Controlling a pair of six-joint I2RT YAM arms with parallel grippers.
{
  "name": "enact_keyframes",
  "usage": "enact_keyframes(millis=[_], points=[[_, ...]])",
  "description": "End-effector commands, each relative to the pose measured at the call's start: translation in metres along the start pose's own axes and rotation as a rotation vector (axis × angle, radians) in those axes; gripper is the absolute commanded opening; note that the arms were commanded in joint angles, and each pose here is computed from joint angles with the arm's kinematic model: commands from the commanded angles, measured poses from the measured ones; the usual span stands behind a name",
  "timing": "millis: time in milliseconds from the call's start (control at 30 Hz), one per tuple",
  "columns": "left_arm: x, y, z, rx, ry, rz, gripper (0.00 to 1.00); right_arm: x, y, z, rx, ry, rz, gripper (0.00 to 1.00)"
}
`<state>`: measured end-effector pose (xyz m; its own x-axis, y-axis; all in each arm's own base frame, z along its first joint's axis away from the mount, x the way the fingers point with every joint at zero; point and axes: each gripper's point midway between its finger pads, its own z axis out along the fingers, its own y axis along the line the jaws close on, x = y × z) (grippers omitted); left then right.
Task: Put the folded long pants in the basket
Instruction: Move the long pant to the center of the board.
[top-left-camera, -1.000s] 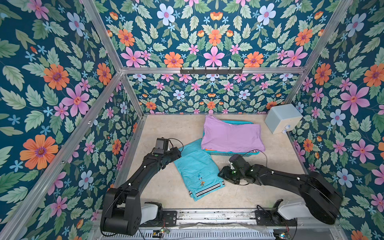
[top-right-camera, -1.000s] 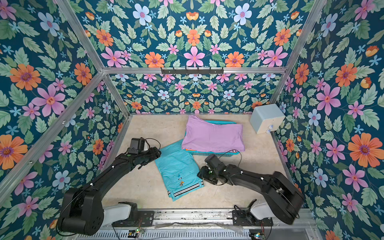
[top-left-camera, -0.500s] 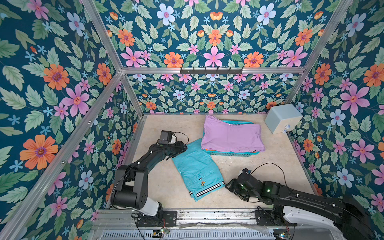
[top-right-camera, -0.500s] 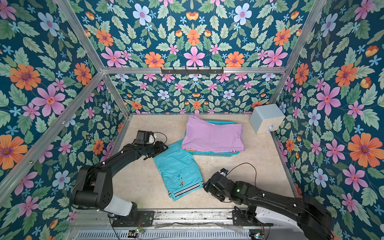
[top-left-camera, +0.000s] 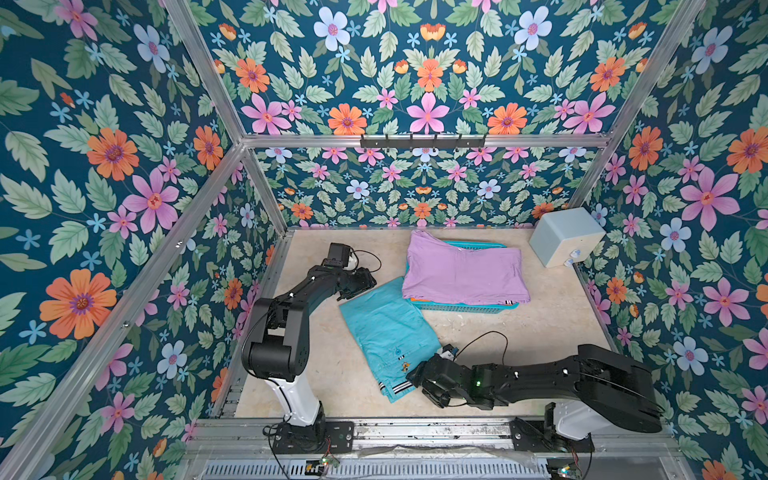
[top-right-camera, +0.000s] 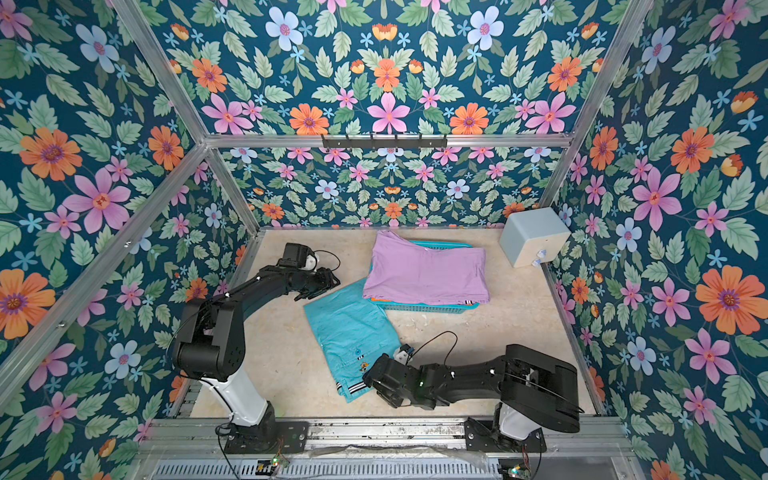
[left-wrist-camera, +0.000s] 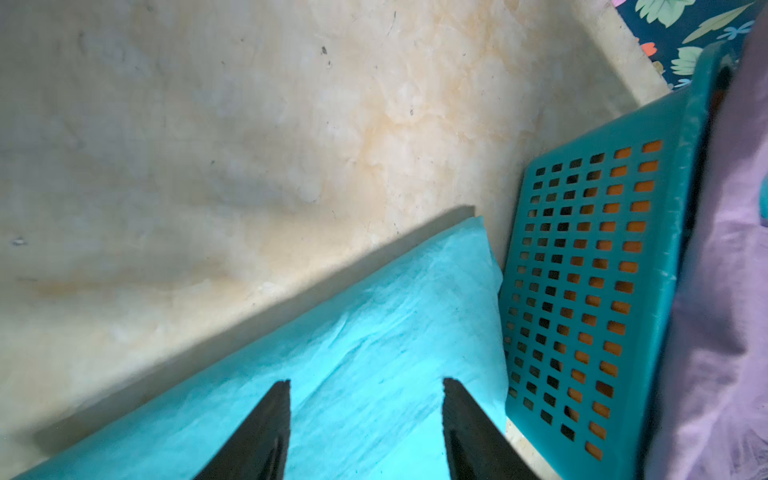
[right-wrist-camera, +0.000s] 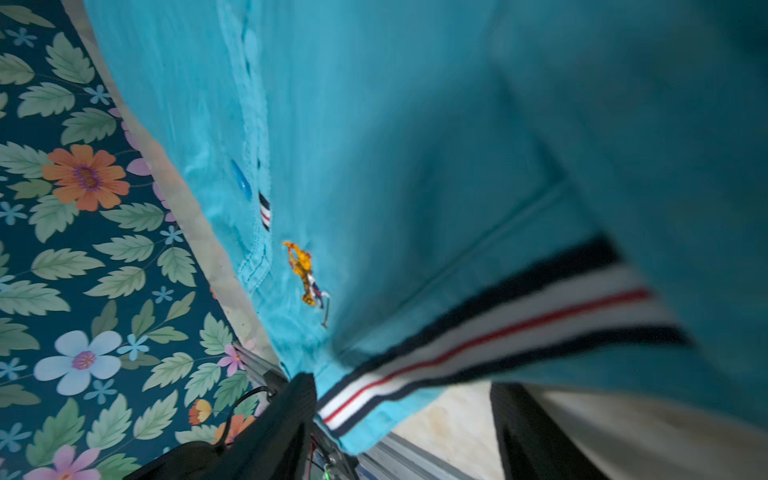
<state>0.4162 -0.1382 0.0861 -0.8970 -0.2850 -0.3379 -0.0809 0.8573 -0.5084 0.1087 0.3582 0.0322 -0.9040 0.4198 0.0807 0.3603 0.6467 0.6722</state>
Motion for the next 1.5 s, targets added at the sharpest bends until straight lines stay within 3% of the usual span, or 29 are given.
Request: enact_keyframes(millis=[0,167,300,433,467,533,633,733,867,1067,1167,1300,1467], points=[[0.004,0.005,-0.002,-0.023,0.013,0.012,0.62,-0.005,-0.014,0.012,0.040,-0.004,0.066,0.63],[0.005,0.004,-0.007,-0.019,0.009,0.016,0.62,-0.020,-0.040,0.013,0.124,-0.002,0.087,0.27],[0.007,-0.006,-0.018,0.015,0.010,0.018,0.62,-0.036,-0.068,-0.011,0.210,0.031,0.071,0.18],[0.016,-0.009,-0.030,0.030,0.018,0.021,0.63,-0.038,-0.091,-0.047,0.270,0.269,0.014,0.17],[0.022,-0.009,-0.031,0.036,0.029,0.015,0.64,-0.034,-0.094,-0.060,0.273,0.370,-0.001,0.17],[0.037,-0.007,-0.032,0.046,0.062,0.008,0.63,-0.041,-0.106,-0.088,0.335,0.427,-0.049,0.18],[0.060,0.007,-0.036,0.004,0.094,-0.004,0.64,-0.079,-0.121,-0.135,0.538,0.294,-0.195,0.25],[0.082,0.021,-0.041,-0.032,0.129,0.003,0.65,-0.115,-0.121,-0.156,0.579,0.176,-0.194,0.44],[0.104,0.019,-0.043,0.024,0.137,-0.001,0.66,-0.128,-0.101,-0.137,0.392,0.139,-0.125,0.65],[0.106,0.018,-0.051,0.034,0.098,0.028,0.67,-0.124,-0.094,-0.115,0.225,0.115,-0.023,0.75],[0.104,0.017,-0.050,0.038,0.094,0.031,0.67,-0.130,-0.091,-0.108,0.142,0.052,-0.010,0.78],[0.105,0.016,-0.048,0.047,0.099,0.029,0.67,-0.130,-0.089,-0.098,0.139,0.068,-0.036,0.78],[0.110,0.021,-0.049,0.025,0.118,0.034,0.67,-0.123,-0.092,-0.078,0.187,0.099,-0.052,0.69]])
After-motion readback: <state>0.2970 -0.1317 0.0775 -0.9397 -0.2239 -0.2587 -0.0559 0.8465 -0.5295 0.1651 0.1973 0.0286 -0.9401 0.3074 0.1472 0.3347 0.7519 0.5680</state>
